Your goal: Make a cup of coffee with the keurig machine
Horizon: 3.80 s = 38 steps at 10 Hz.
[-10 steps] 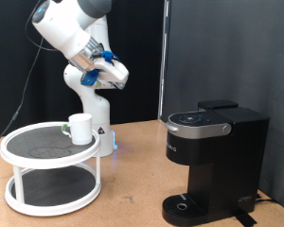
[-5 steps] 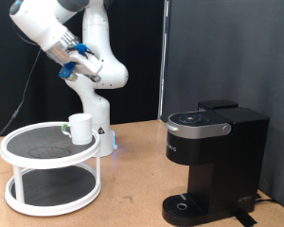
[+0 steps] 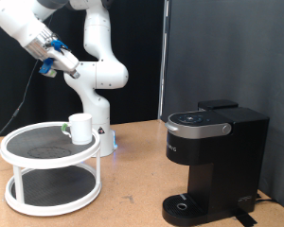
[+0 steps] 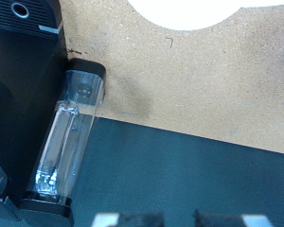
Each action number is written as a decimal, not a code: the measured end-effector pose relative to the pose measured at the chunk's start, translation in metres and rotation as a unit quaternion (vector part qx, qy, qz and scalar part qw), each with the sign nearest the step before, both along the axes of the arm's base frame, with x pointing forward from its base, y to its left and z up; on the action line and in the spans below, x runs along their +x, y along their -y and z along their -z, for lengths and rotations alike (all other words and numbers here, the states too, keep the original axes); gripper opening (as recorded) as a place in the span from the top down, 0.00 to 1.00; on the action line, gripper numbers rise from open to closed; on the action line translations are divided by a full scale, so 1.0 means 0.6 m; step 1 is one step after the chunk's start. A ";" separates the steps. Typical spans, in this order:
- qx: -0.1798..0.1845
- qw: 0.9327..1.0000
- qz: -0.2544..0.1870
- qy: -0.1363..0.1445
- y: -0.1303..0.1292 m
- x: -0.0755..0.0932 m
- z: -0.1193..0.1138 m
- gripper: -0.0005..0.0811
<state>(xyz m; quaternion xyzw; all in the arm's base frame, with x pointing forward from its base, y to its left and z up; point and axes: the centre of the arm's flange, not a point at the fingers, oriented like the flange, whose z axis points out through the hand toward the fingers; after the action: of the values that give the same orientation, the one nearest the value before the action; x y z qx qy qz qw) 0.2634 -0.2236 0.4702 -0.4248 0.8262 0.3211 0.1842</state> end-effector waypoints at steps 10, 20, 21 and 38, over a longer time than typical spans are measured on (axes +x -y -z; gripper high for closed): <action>0.011 0.999 -0.047 0.005 0.053 0.019 0.040 0.99; -0.005 0.998 -0.057 -0.028 0.021 0.031 0.183 0.10; -0.006 0.998 -0.058 -0.032 0.018 0.031 0.192 0.10; -0.019 0.999 -0.021 -0.041 0.029 0.030 0.262 0.09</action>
<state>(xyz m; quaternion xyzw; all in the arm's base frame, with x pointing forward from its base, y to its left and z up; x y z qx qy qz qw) 0.2816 -0.2411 0.3131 -0.4316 0.8301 0.3262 0.1352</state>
